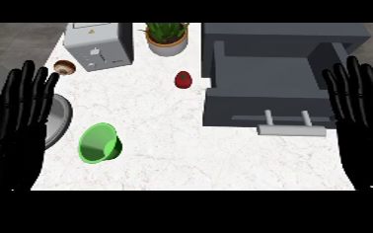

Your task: Pick up the cup, place it into the drawer and close the drawer

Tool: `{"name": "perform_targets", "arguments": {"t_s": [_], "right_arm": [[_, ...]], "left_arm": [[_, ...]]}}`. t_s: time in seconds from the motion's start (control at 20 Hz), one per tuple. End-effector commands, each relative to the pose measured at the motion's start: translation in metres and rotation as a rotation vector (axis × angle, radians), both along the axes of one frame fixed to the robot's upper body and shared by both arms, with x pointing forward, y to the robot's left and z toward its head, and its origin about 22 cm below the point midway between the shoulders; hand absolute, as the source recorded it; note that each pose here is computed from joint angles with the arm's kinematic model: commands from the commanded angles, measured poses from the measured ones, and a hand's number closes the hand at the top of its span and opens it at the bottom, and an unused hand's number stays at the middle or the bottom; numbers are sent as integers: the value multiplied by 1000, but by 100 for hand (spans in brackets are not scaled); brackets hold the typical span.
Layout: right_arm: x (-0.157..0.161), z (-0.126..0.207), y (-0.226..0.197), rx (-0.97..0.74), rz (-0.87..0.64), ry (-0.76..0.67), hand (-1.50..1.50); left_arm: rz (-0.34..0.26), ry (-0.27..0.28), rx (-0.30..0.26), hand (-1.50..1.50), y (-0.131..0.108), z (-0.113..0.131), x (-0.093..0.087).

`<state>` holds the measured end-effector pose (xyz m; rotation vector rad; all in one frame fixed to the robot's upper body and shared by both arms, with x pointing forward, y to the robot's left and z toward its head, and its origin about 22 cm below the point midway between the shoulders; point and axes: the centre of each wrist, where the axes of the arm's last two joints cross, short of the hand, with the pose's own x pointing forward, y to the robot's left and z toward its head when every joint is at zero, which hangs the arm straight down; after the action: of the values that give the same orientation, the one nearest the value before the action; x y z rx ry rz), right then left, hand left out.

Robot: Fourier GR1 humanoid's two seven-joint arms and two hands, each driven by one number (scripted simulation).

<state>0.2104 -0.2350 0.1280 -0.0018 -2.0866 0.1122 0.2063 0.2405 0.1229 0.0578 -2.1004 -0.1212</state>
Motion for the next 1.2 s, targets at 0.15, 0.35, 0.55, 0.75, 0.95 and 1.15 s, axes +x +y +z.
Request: {"name": "perform_targets", "arguments": {"t_s": [0.15, 0.35, 0.55, 0.75, 0.95, 1.15], "right_arm": [[3, 7, 7, -6, 21, 18, -150], [7, -10, 5, 49, 101, 104, -150], [-6, -1, 11, 49, 110, 110, -150], [4, 13, 7, 45, 111, 102, -150], [19, -1, 9, 41, 109, 90, -150], [9, -1, 17, 49, 102, 91, -150]], "left_arm": [[125, -17, -2, -150, -3, -5, -4], [126, 103, -214, -150, -19, -24, -19], [133, 79, -221, -150, -24, -20, -15], [144, 80, -241, -150, -16, -15, -19], [114, 99, -234, -150, -21, -13, -23], [143, 117, -233, -150, -17, -18, -18]]}}
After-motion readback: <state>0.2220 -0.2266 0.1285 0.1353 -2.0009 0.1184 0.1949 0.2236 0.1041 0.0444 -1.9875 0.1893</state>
